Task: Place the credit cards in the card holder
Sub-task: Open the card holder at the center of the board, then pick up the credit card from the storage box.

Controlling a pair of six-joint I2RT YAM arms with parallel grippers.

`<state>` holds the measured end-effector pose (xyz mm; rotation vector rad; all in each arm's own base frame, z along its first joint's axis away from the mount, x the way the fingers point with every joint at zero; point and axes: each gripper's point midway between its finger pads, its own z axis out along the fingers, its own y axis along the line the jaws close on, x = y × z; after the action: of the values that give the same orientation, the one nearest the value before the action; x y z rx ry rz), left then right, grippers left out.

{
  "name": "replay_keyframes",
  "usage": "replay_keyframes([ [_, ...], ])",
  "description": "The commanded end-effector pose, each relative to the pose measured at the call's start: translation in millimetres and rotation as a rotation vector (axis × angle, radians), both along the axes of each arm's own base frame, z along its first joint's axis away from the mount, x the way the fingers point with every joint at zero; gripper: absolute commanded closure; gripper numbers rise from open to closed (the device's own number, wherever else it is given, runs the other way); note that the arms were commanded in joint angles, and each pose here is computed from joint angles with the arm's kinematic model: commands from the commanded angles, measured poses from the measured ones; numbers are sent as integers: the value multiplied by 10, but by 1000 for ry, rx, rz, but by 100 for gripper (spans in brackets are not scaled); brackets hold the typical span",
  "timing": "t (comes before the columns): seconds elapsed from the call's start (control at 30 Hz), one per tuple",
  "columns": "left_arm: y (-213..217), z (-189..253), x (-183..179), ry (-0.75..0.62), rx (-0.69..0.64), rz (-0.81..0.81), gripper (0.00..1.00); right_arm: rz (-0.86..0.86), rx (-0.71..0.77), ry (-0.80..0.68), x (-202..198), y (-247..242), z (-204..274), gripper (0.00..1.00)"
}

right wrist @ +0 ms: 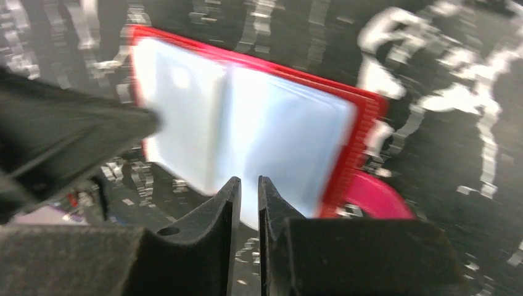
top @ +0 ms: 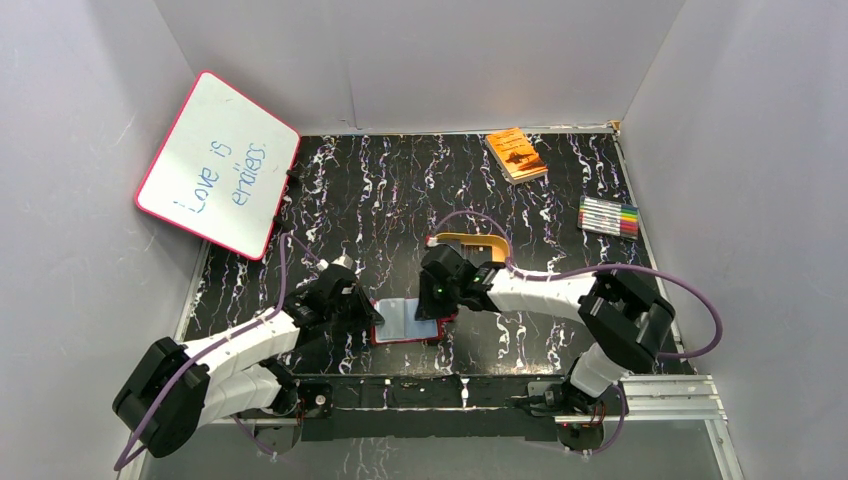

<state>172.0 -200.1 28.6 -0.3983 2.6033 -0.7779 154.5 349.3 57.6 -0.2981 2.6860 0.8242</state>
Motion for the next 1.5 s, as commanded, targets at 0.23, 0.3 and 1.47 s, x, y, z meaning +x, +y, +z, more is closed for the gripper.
replay_keyframes([
  [0.23, 95, -90, -66, 23, 45, 0, 100, -139, -96, 23, -30, -598, -92, 77],
  [0.3, 78, 12, -40, 2, 31, 0, 100, -157, -81, -36, 25, -659, 116, 76],
  [1.47, 516, 1078, 348, -381, 245, -8, 25, -172, 130, -105, 1787, -982, 82, 43],
])
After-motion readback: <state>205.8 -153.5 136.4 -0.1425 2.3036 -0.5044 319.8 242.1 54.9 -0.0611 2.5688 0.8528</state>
